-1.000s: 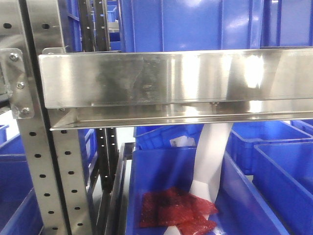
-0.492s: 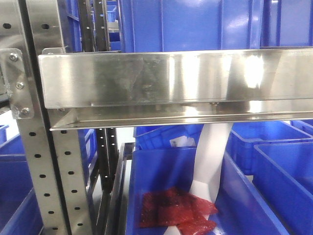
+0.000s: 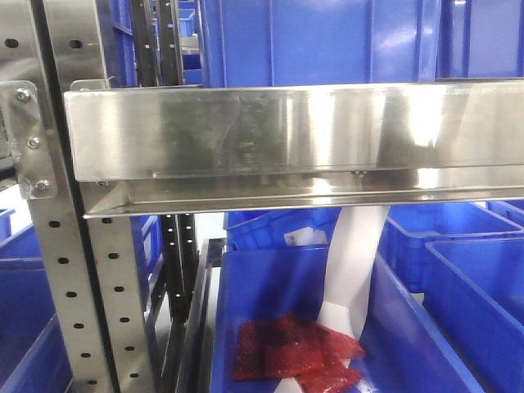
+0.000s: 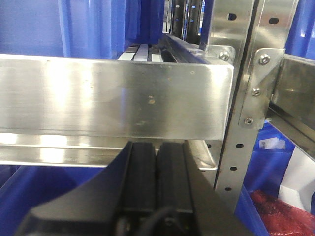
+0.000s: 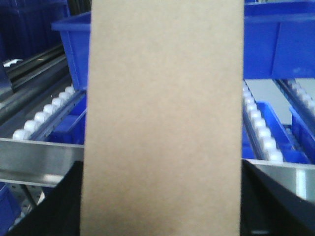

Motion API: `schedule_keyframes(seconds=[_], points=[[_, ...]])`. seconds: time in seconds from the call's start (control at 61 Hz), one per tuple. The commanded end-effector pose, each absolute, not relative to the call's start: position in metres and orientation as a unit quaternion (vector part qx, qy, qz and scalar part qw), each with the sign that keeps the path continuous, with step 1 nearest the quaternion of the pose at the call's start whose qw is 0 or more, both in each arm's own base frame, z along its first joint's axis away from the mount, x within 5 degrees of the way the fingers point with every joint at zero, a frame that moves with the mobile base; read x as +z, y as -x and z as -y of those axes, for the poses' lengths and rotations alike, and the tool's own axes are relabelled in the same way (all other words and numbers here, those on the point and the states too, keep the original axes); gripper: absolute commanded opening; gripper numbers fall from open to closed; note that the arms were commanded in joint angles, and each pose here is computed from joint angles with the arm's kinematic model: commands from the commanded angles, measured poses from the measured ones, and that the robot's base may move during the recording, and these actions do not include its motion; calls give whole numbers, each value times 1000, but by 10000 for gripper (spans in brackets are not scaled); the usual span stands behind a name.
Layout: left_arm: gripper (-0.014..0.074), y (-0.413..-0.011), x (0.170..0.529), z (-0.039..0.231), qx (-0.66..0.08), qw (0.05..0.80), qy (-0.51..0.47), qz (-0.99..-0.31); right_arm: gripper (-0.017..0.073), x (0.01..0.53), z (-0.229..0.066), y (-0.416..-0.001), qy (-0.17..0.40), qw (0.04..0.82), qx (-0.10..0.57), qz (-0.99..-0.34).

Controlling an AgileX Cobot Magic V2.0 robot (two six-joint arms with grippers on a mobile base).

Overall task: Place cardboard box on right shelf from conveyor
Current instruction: 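Raise the held box with the right gripper above the upper shelf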

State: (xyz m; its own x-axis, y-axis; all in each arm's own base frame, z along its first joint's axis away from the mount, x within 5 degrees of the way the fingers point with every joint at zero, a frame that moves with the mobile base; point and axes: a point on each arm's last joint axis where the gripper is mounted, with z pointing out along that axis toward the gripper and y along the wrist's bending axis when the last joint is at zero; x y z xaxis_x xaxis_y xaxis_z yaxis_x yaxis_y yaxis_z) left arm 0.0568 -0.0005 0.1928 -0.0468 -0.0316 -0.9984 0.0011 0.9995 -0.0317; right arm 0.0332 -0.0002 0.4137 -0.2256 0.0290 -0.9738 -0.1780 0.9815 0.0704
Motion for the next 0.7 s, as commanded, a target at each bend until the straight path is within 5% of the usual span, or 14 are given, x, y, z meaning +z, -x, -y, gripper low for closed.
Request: schedule_keyframes(seconds=[0.0,0.246,0.689], points=[[-116,-56,198,0,-11,722,15,-691,255,442,-7,-55,65,676,75,-730],[-116,-56,198,0,-11,722,15,-691,255,480,-33,-134,172,661,-13,-730],[-115,-56,198,0,-11,722,15,-691,255,454,-81,-263,499,535,-211,-648]])
